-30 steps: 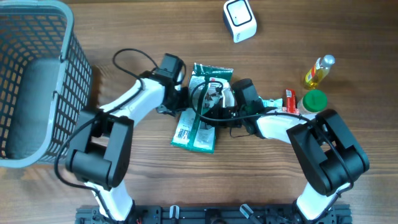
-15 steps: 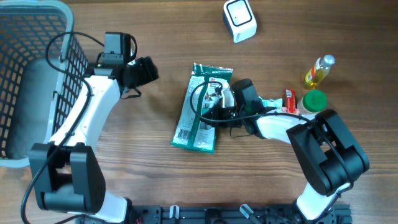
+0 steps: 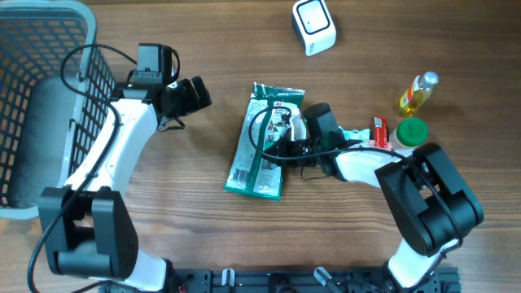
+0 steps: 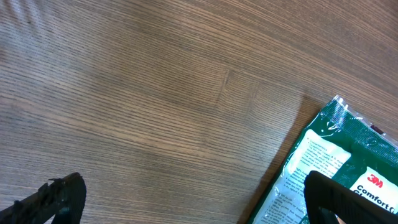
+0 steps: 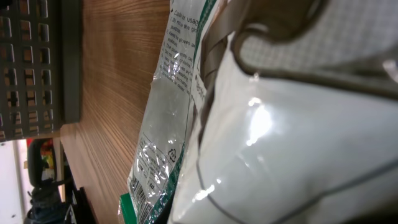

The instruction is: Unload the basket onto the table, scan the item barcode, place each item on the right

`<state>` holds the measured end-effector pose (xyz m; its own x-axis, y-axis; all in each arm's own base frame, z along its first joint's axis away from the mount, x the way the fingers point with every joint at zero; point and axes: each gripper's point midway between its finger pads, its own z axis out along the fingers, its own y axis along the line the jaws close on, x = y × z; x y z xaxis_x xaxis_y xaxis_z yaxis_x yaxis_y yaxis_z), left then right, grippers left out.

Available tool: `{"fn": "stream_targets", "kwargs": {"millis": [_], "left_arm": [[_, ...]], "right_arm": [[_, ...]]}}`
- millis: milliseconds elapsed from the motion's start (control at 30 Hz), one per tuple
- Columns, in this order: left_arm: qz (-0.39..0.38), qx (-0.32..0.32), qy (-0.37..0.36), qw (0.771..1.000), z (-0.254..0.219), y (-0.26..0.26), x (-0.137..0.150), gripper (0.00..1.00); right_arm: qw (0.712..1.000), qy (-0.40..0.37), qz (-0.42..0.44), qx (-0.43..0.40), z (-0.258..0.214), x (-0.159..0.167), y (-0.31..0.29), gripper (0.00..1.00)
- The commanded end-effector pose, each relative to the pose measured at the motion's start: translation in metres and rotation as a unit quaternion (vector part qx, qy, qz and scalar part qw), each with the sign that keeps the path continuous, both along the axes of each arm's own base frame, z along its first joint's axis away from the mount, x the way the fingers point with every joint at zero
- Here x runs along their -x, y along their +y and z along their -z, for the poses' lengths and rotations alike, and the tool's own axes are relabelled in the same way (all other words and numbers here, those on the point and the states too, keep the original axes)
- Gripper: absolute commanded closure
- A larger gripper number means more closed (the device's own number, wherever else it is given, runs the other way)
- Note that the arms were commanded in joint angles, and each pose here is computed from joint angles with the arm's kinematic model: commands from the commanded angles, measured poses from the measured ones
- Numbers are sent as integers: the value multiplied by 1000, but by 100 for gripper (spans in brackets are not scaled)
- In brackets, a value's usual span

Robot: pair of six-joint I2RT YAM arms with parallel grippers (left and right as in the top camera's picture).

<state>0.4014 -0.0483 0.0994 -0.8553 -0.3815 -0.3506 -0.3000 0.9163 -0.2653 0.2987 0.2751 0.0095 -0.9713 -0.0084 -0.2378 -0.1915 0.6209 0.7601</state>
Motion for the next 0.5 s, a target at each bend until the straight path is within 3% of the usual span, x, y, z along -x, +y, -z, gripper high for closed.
{"fn": "stream_targets", "kwargs": {"millis": [0, 467], "left_arm": [[-1, -7, -2, 1000, -1, 2, -2, 0], [-1, -7, -2, 1000, -1, 2, -2, 0]], "right_arm": [[1000, 4, -3, 13, 9, 4, -2, 95], [1000, -7, -25, 2, 2, 7, 1, 96]]}}
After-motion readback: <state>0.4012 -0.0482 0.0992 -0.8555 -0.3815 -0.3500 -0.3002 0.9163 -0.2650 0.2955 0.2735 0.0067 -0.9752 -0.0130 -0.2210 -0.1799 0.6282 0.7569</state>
